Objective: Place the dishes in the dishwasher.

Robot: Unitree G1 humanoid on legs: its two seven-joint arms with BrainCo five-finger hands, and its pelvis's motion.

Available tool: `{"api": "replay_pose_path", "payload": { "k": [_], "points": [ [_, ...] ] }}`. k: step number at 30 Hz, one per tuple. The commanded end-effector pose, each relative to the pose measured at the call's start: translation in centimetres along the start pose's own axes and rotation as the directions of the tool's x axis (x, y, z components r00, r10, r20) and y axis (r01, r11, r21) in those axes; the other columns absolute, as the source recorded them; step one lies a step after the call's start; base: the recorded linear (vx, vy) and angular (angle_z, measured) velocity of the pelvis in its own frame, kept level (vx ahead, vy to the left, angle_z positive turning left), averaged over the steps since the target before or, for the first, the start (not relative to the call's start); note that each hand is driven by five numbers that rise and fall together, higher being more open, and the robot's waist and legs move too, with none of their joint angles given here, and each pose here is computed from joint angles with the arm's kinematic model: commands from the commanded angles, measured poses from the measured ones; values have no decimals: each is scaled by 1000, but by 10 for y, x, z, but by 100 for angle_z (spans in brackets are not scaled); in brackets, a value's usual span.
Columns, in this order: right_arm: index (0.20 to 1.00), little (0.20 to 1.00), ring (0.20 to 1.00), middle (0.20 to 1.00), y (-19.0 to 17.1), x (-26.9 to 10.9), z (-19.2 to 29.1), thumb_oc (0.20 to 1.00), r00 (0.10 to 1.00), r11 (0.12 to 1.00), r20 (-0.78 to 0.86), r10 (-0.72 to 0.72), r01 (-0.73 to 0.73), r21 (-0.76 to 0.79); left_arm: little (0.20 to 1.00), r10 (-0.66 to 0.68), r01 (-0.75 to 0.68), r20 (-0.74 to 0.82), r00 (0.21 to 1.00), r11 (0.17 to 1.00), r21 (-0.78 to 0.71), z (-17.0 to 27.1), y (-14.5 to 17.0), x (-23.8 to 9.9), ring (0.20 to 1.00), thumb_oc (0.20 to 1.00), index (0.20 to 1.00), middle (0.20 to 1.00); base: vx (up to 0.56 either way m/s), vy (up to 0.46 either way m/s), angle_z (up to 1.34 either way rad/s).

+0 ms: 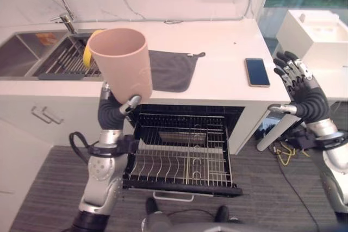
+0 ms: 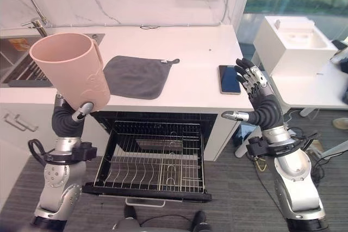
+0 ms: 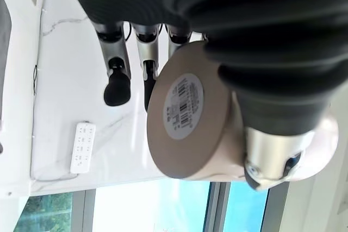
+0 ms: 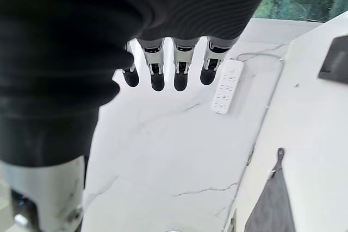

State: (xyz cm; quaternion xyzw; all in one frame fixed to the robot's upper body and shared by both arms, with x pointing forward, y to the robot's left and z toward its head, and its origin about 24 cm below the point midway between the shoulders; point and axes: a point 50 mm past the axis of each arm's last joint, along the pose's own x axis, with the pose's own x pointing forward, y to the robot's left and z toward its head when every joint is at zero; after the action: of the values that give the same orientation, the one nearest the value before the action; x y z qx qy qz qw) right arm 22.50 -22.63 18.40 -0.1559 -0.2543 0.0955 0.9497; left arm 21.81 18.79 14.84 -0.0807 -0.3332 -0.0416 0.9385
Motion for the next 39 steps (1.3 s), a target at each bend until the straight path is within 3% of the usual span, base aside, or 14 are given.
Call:
{"api": "replay_pose_path", "payload": {
  "k": [1, 12, 24, 39],
  "points": [
    [1000, 1000, 1000, 1000, 1, 11, 16, 1000, 988, 998, 139, -60, 57, 29, 200, -108, 102, 219, 970, 994, 40, 34, -10, 23, 200, 200, 200, 200, -212, 250, 32],
    [1000, 1000, 1000, 1000, 13, 3, 3, 1000, 992, 983, 89, -94, 78, 167, 200, -165, 144, 179, 970, 982, 124, 26, -20, 29, 200, 200, 200, 200, -110, 204, 20],
    [1000, 1000, 1000, 1000, 38, 21, -6, 1000, 1000, 931, -3, 3, -2, 364, 200, -123, 117, -14, 992, 896, 428, -13, -15, 22, 200, 200, 200, 200, -29, -45, 9],
    [1000, 1000, 1000, 1000, 84, 52, -15, 1000, 994, 810, -82, 75, -13, 587, 200, -78, 36, 52, 996, 826, 562, -43, -51, 43, 200, 200, 200, 200, -9, -2, -5]
  ]
}}
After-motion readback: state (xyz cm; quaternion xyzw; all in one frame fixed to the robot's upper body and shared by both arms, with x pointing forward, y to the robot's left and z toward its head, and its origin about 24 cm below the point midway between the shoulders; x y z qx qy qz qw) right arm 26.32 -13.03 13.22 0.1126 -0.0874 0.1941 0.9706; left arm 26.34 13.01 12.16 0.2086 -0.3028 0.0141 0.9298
